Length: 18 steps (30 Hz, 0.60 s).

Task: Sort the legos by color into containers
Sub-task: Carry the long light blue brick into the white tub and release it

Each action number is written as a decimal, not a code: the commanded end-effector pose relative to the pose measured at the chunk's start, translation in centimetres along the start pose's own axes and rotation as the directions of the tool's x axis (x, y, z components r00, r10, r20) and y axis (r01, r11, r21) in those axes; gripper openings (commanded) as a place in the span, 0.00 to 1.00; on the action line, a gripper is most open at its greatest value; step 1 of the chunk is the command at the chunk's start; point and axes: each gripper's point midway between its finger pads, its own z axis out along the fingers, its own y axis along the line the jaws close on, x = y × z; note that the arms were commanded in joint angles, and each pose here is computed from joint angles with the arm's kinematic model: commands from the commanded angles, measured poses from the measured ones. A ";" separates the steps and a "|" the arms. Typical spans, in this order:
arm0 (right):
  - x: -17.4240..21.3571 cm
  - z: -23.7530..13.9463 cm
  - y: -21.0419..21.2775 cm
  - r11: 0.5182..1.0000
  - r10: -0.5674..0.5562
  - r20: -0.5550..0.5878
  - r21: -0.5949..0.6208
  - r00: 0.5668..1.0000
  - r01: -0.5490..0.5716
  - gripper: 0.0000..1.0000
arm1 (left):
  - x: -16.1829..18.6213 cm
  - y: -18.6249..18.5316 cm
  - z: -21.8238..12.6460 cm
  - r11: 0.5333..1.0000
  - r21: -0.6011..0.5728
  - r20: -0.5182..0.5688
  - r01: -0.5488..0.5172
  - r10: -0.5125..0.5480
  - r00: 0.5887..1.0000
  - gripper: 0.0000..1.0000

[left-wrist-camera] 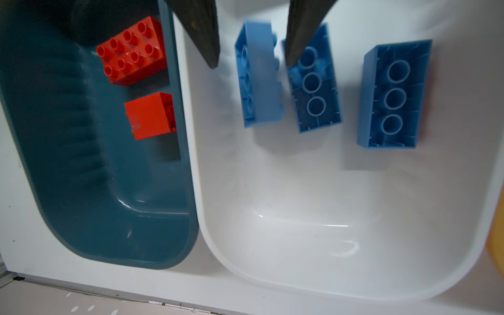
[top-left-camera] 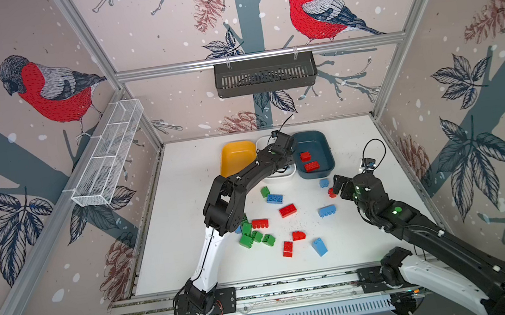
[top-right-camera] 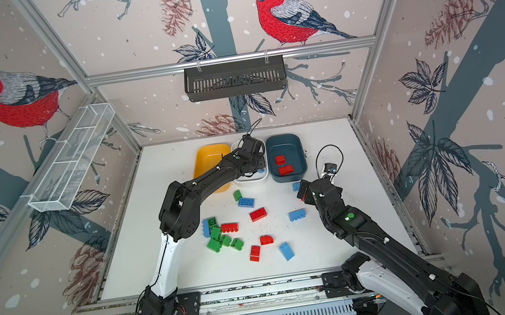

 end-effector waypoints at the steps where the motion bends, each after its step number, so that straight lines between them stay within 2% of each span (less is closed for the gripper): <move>1: 0.9 0.4 0.3 1.000 -0.019 -0.035 -0.019 0.999 0.018 0.99 | -0.5 -1.8 -1.1 0.994 0.104 0.002 -0.022 0.022 1.000 0.52; 9: 2.8 1.8 0.8 0.999 -0.040 -0.113 -0.041 0.993 0.035 1.00 | -1.6 -3.1 -4.7 0.978 0.208 0.059 -0.019 0.007 0.998 0.73; 11: 3.2 2.1 0.8 0.999 -0.039 -0.132 -0.036 0.990 0.035 1.00 | -1.8 -3.2 -5.7 0.974 0.225 0.073 -0.008 -0.008 0.997 0.82; 16: 3.7 2.6 1.1 0.999 -0.024 -0.171 -0.029 0.985 0.020 1.00 | -0.9 -2.0 -7.7 0.982 0.191 0.089 0.018 -0.036 0.995 0.97; 18: 3.8 2.8 1.3 0.999 -0.020 -0.176 -0.033 0.984 0.015 1.00 | -0.1 -1.3 -8.4 0.987 0.161 0.088 0.028 -0.043 0.995 0.97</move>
